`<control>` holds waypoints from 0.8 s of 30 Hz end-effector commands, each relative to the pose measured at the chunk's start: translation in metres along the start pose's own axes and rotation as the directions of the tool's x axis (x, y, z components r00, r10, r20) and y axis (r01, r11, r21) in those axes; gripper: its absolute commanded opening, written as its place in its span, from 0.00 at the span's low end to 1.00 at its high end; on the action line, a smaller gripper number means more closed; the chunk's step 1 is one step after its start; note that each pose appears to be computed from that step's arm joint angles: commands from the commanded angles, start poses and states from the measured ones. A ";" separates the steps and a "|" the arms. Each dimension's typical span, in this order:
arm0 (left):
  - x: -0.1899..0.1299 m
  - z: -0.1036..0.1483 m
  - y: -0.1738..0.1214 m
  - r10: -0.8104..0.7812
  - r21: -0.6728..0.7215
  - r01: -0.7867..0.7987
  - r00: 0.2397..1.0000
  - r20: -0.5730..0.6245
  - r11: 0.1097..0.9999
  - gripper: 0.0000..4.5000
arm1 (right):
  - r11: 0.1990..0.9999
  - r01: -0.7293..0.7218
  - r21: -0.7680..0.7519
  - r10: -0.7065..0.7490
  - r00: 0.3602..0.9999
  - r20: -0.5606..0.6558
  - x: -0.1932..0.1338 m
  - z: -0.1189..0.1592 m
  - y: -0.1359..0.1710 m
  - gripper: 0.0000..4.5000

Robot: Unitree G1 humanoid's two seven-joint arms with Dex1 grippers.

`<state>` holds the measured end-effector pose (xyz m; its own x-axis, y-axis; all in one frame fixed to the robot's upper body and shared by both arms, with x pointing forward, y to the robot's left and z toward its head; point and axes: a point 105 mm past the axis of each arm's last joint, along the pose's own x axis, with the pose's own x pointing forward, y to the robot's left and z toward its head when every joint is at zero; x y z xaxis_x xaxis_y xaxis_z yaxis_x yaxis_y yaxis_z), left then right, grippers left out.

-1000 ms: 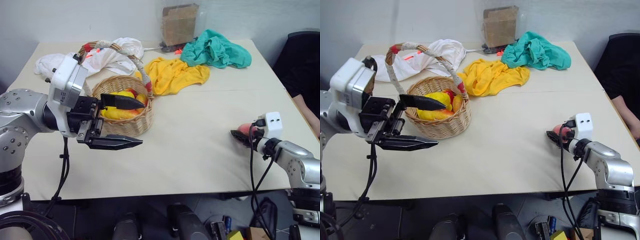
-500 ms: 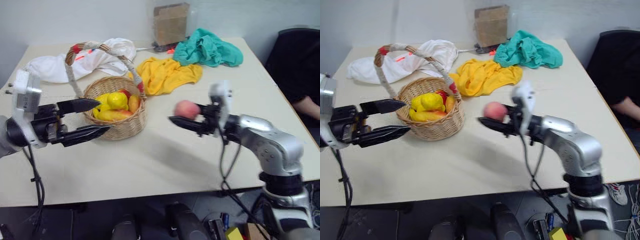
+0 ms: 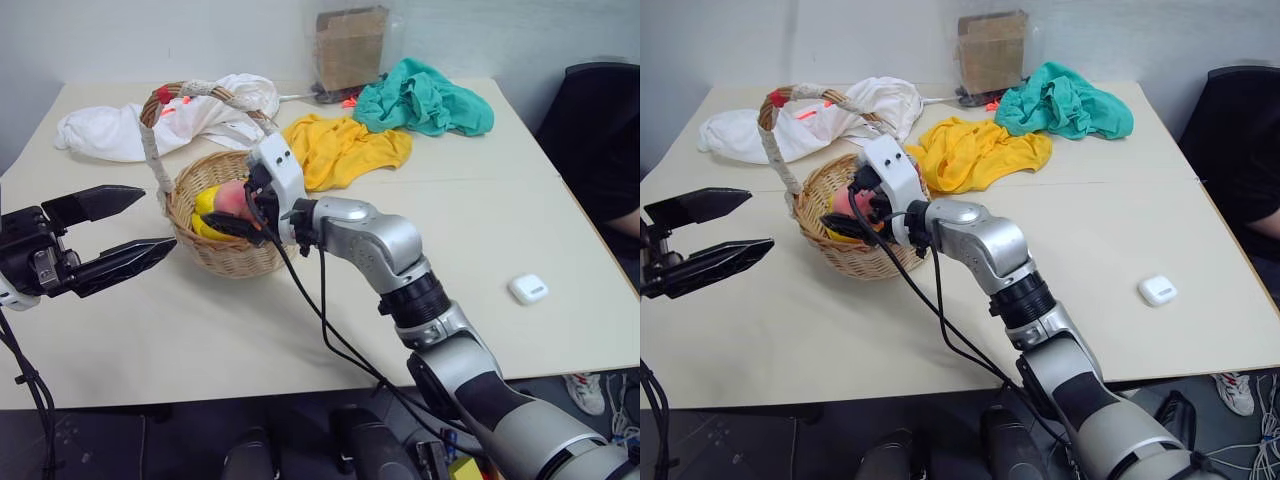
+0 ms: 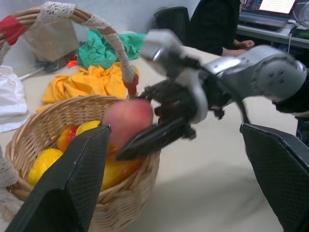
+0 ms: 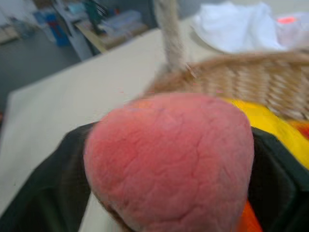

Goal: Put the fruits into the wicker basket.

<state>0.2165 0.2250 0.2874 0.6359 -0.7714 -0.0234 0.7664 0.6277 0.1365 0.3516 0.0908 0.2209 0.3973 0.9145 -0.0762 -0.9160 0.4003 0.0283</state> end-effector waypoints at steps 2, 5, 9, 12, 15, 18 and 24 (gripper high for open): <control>0.002 0.010 -0.007 -0.015 0.052 0.014 1.000 0.019 0.999 1.00 | 0.994 -0.101 -0.052 0.105 0.992 0.077 -0.004 0.024 0.019 0.99; 0.004 0.010 -0.006 -0.028 0.045 0.027 0.999 0.028 0.999 1.00 | 0.957 -0.283 -0.060 0.288 0.950 0.117 -0.036 0.038 0.040 0.99; 0.009 0.011 -0.002 -0.039 0.050 0.037 0.999 0.034 0.998 1.00 | 0.957 -0.289 -0.033 0.291 0.946 0.146 -0.076 0.048 0.034 0.99; 0.011 0.013 0.000 -0.041 0.056 0.038 0.998 0.043 0.998 1.00 | 0.979 -0.204 -0.026 0.206 0.965 0.161 -0.087 0.050 0.019 0.99; 0.013 0.013 0.002 -0.046 0.062 0.043 0.998 0.044 0.997 1.00 | 1.000 -0.017 -0.024 0.021 0.984 0.176 -0.080 0.049 -0.009 0.99; 0.015 0.014 0.003 -0.046 0.068 0.042 0.998 0.046 0.997 1.00 | 0.992 0.122 -0.014 -0.117 0.975 0.190 -0.064 0.050 -0.031 0.99; 0.015 0.016 0.002 -0.044 0.082 0.040 0.998 0.047 0.996 1.00 | 0.985 0.175 -0.001 -0.171 0.962 0.211 -0.037 0.054 -0.044 0.99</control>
<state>0.2293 0.2132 0.2941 0.5927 -0.8054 0.0072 0.7938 0.5857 0.1641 0.3806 0.0382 0.2614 0.5529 0.8296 0.0781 -0.8333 0.5504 0.0519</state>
